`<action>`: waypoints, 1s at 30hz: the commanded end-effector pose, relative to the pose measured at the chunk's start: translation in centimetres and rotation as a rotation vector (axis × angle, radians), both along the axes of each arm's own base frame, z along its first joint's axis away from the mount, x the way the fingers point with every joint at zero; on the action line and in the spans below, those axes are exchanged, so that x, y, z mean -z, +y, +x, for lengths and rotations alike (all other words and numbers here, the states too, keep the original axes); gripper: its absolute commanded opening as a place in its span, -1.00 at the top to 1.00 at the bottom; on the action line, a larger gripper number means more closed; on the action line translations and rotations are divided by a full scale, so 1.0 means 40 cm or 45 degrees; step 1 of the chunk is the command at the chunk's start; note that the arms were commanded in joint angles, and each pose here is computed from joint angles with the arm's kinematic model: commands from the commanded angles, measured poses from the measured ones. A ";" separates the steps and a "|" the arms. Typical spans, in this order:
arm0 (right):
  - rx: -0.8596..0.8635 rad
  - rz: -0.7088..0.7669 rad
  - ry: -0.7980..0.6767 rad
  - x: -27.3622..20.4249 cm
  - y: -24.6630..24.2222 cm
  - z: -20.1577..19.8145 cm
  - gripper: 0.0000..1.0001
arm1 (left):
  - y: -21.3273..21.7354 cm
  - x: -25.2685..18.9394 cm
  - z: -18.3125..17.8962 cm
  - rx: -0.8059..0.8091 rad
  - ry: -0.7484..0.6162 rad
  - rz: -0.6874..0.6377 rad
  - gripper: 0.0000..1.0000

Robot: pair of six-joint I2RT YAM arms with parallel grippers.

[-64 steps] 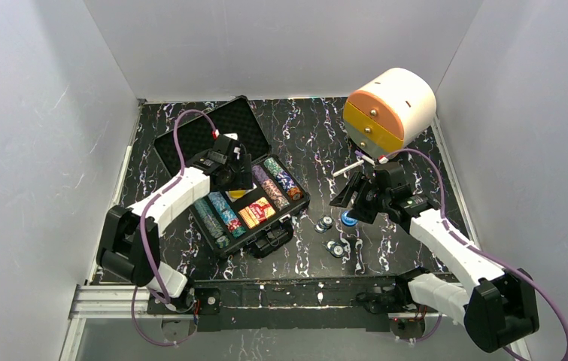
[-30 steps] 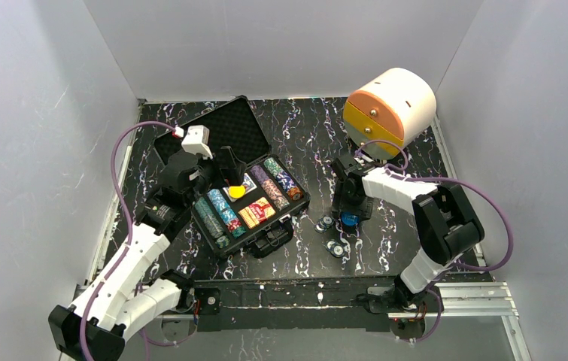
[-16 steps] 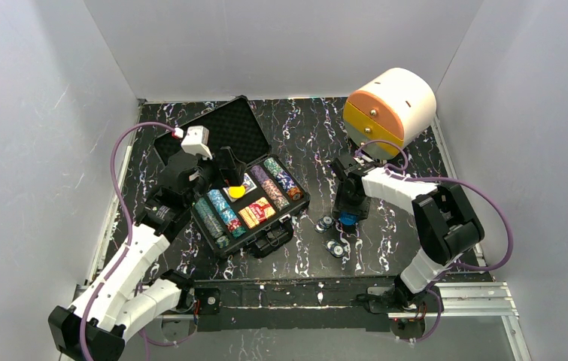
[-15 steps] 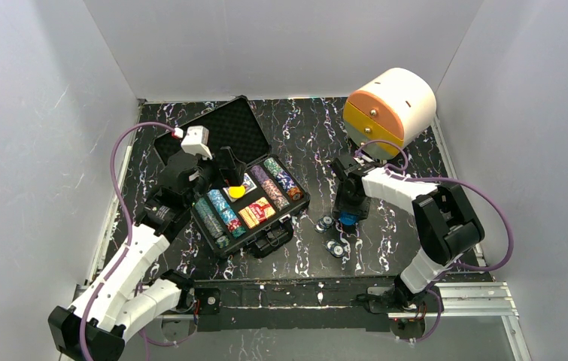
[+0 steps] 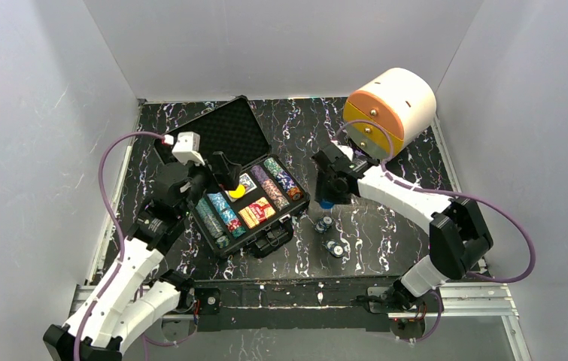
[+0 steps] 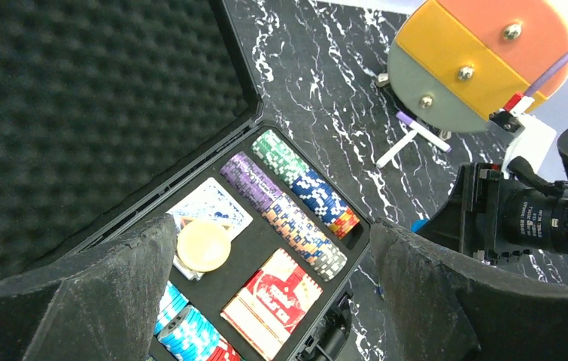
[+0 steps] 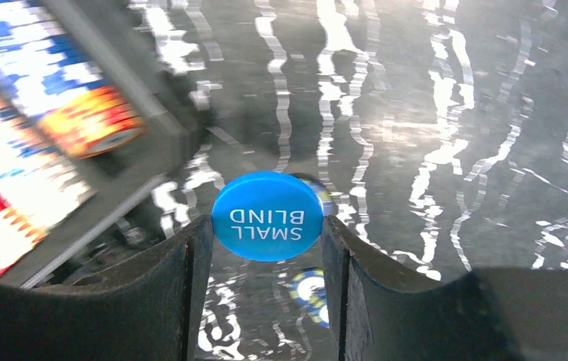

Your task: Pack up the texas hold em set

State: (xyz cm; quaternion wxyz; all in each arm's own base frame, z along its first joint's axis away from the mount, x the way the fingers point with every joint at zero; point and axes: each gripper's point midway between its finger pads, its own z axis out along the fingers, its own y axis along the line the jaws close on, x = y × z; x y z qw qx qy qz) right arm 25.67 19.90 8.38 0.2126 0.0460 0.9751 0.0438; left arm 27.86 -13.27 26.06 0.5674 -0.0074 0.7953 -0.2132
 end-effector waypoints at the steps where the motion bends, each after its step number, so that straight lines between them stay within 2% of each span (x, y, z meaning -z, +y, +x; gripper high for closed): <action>1: -0.142 0.131 -0.156 -0.127 0.130 0.012 -0.04 | 0.019 -0.055 -0.012 -0.034 -0.126 -0.045 -0.96; 5: -0.289 0.218 -0.207 -0.177 0.264 -0.003 -0.05 | 0.047 -0.082 -0.026 -0.089 -0.195 -0.065 -0.96; 11: -0.461 0.210 -0.208 -0.172 0.402 -0.050 -0.07 | 0.086 -0.104 -0.039 -0.175 -0.260 -0.090 -0.96; 22: -0.602 0.212 -0.192 -0.134 0.508 -0.094 -0.09 | 0.100 -0.105 -0.040 -0.214 -0.263 -0.092 -0.96; 30: -0.610 0.153 -0.186 -0.099 0.542 -0.082 -0.11 | 0.109 -0.100 -0.038 -0.240 -0.249 -0.079 -0.96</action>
